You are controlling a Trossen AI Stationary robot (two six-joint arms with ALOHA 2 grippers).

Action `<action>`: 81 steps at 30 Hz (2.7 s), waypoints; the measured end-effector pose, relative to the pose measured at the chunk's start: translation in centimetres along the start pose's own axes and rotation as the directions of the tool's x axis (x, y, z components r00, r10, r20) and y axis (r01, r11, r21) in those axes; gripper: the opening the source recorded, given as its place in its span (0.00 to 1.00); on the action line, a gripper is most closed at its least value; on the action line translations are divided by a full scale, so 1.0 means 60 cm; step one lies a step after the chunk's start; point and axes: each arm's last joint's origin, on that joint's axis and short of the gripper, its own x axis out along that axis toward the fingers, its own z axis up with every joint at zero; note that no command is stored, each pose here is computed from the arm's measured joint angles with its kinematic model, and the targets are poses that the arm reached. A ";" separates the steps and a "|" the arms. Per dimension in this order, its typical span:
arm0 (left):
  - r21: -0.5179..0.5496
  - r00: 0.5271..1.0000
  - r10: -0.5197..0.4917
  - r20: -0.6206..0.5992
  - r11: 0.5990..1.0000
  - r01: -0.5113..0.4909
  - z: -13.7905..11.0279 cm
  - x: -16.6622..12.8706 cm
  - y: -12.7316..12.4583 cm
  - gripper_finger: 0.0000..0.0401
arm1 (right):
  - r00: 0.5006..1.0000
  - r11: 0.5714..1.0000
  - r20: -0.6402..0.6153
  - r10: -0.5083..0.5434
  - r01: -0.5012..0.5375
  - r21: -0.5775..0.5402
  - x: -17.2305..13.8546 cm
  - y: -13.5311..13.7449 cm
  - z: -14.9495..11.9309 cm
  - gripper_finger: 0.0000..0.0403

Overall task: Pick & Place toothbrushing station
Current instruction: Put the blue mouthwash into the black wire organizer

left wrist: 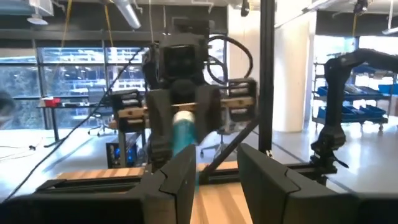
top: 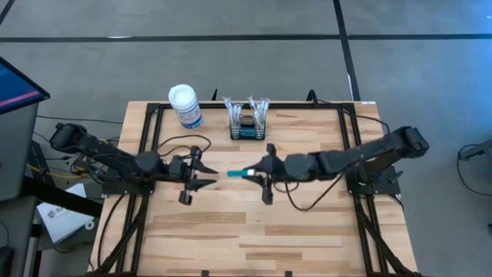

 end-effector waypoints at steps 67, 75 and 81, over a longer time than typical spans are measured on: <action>0.186 0.967 0.255 0.013 0.949 -0.253 -0.002 -0.014 0.059 0.28 | 0.594 0.984 -0.798 -0.101 0.179 0.009 0.151 -0.434 0.077 0.20; 0.186 0.968 0.251 0.009 0.950 -0.249 -0.003 -0.014 0.058 0.28 | 0.587 0.985 -0.803 -0.102 0.170 -0.001 0.152 -0.435 0.074 0.20; 0.187 0.968 0.251 0.007 0.951 -0.248 -0.003 -0.014 0.058 0.28 | 0.578 0.985 -0.810 -0.099 0.170 0.001 0.153 -0.436 0.071 0.20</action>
